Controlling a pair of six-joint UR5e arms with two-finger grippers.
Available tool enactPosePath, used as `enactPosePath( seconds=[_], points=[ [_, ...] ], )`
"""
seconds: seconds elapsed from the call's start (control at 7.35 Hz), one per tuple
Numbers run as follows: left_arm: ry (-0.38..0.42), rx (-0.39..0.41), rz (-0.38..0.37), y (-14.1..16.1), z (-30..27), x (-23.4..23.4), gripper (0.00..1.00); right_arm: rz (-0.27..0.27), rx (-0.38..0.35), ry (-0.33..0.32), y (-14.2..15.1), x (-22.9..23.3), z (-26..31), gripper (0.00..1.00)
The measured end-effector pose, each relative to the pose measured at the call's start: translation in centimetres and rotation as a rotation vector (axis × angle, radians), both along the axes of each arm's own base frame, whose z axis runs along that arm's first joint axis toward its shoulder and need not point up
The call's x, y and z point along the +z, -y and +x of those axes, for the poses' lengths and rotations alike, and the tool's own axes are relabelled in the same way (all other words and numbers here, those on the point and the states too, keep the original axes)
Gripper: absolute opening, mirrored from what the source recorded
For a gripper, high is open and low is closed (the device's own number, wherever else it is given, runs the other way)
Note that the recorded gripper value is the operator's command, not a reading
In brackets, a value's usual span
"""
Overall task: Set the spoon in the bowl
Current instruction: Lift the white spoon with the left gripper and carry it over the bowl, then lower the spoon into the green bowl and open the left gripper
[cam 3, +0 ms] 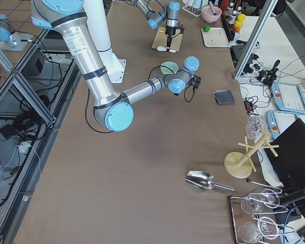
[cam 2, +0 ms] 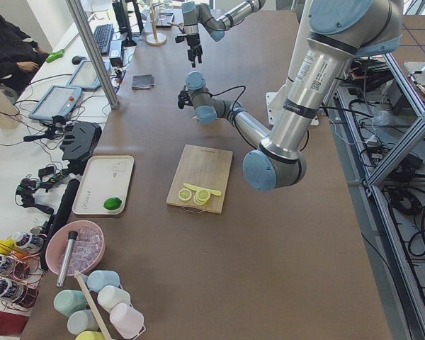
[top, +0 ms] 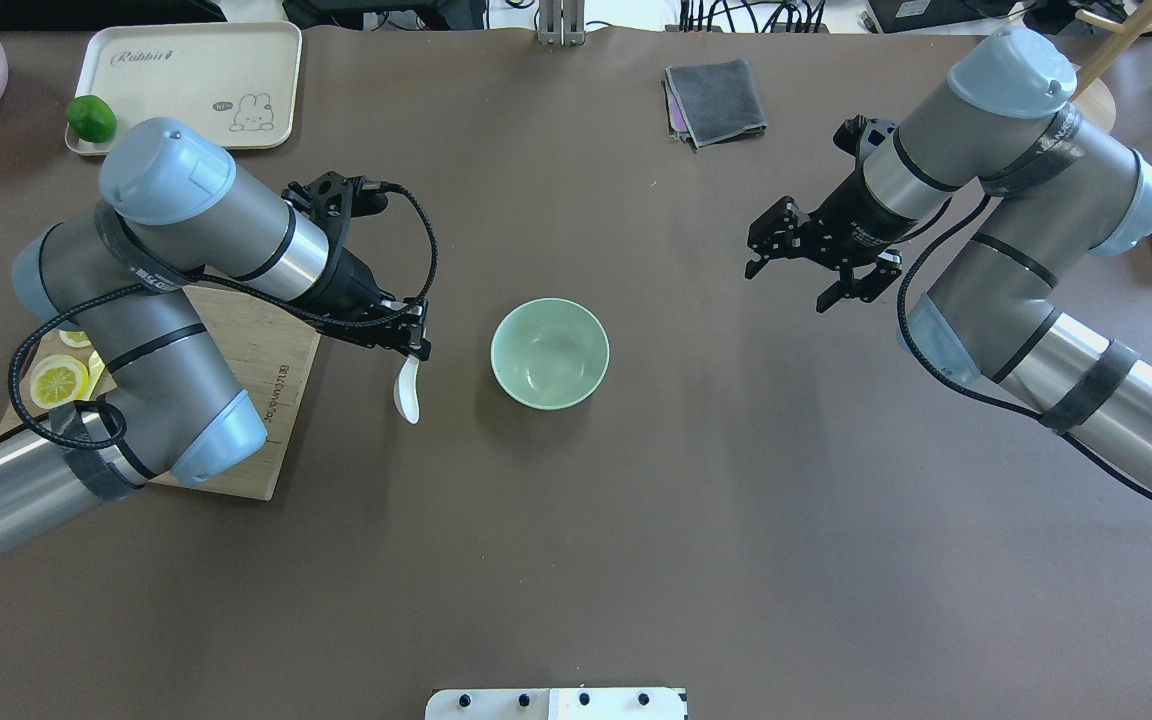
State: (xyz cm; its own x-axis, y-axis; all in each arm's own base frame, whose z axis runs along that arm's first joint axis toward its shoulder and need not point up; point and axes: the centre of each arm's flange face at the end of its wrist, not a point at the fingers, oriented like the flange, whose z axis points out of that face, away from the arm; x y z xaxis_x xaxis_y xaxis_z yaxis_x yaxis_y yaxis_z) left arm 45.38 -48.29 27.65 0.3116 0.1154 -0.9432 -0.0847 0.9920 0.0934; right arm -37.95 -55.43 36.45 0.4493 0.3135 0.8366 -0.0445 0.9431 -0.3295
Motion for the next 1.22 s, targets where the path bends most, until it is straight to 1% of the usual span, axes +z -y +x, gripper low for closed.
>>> enactPosePath(
  seconds=[0.14, 0.27, 0.41, 0.68, 0.95, 1.22],
  points=[
    [-0.055, -0.020, -0.035, 0.5, 0.8, -1.3, 0.00, -0.001, -0.001, -0.001, -0.1, 0.1, 0.0, 1.00],
    [-0.092, -0.034, -0.069, 1.2, 2.1, -2.6, 0.00, -0.001, -0.002, -0.001, -0.1, 0.1, 0.0, 1.00],
    [-0.108, -0.043, -0.089, 1.3, 3.3, -3.5, 0.00, -0.001, -0.001, -0.001, -0.1, 0.1, 0.0, 1.00],
    [-0.114, -0.074, -0.098, 0.5, 6.2, -4.5, 0.00, -0.001, 0.000, -0.003, -0.1, 0.2, 0.0, 1.00],
    [-0.115, -0.091, -0.095, 0.8, 7.9, -4.7, 0.00, 0.000, -0.002, -0.005, -0.3, 0.3, -0.2, 1.00],
    [-0.113, -0.110, -0.092, 1.5, 8.5, -4.8, 0.00, 0.001, -0.003, -0.005, -0.4, 0.2, -0.3, 1.00]
  ],
)
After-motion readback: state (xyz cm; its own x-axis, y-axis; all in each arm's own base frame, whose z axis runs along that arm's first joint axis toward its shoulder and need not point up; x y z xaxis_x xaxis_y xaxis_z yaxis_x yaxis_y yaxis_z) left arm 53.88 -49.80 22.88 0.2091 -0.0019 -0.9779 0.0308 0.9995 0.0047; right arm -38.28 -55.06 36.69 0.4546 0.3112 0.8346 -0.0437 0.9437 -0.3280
